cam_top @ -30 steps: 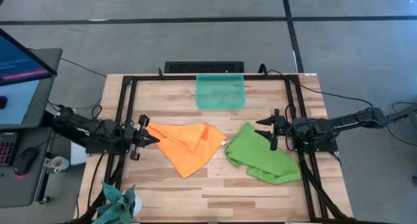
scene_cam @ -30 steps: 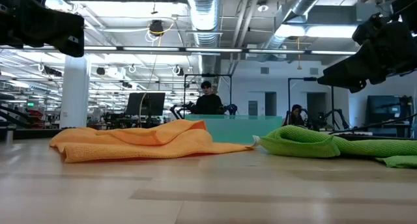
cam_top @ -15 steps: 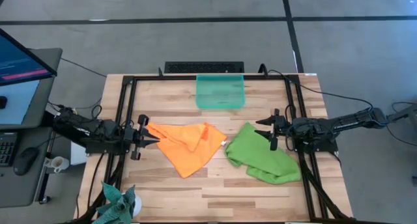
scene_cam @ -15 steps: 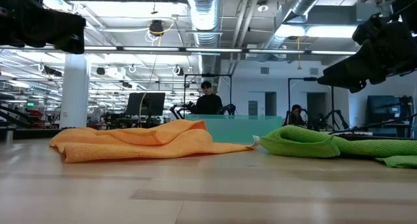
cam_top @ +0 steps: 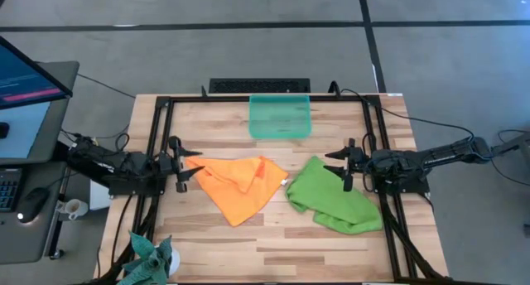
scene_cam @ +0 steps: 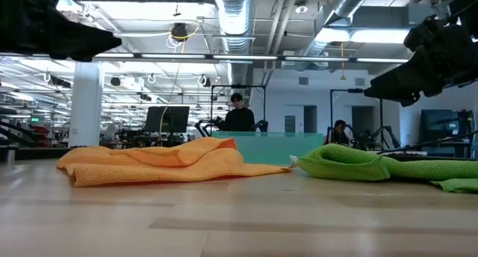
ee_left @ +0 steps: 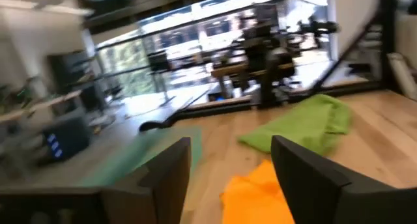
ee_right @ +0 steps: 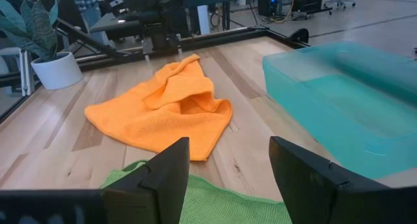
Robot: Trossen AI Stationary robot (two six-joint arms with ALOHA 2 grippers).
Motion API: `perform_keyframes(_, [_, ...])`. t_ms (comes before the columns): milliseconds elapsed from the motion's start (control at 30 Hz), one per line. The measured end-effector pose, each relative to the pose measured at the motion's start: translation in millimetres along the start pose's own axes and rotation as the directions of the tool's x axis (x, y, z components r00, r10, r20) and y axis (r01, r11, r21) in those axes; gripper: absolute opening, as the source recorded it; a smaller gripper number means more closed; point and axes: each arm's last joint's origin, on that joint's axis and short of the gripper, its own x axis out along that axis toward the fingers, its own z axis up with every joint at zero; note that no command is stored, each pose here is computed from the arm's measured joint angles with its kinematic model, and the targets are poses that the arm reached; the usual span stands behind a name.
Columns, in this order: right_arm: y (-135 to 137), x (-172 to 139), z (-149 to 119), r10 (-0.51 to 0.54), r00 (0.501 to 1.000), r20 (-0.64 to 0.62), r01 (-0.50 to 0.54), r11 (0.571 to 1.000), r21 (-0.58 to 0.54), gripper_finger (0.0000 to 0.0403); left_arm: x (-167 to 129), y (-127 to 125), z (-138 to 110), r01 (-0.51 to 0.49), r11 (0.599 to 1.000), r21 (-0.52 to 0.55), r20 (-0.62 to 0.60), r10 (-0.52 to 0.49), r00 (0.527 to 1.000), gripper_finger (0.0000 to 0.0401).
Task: Roll microfiber towels into tight, uniform cylinder then place into a basket
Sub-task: Fold the orange microfiber towel
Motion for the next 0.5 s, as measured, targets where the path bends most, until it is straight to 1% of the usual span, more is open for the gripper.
perform_keyframes(67, [0,0,0,0.000,1.000,0.000,0.000,1.000,0.000,0.0232,0,0,0,-0.014,0.998,-0.068,-0.003,0.014,1.000,0.0221])
perform_keyframes(100, [0,0,0,0.000,1.000,0.000,0.000,1.000,0.000,0.0232,0,0,0,-0.003,0.997,-0.075,0.000,0.003,1.000,0.0225])
perform_keyframes(167, [0,0,0,0.000,1.000,0.000,0.000,1.000,0.000,0.0232,0,0,3,0.018,0.999,-0.047,0.034,-0.016,0.999,0.0228])
perform_keyframes(267, [0,0,0,0.000,1.000,0.000,0.000,1.000,0.000,0.0232,-2,5,21,0.006,0.998,-0.057,0.196,0.005,0.981,0.0228])
perform_keyframes(367, [0,0,0,0.000,1.000,0.000,0.000,1.000,0.000,0.0232,-5,9,38,0.030,0.999,0.014,0.270,-0.033,0.962,0.0224])
perform_keyframes(433, [0,0,0,0.000,1.000,0.000,0.000,1.000,0.000,0.0232,-7,12,50,0.033,0.999,0.034,0.309,-0.042,0.950,0.0222])
perform_keyframes(500, [0,0,0,0.000,1.000,0.000,0.000,1.000,0.000,0.0232,-6,13,56,0.031,0.997,0.064,0.301,-0.049,0.952,0.0220])
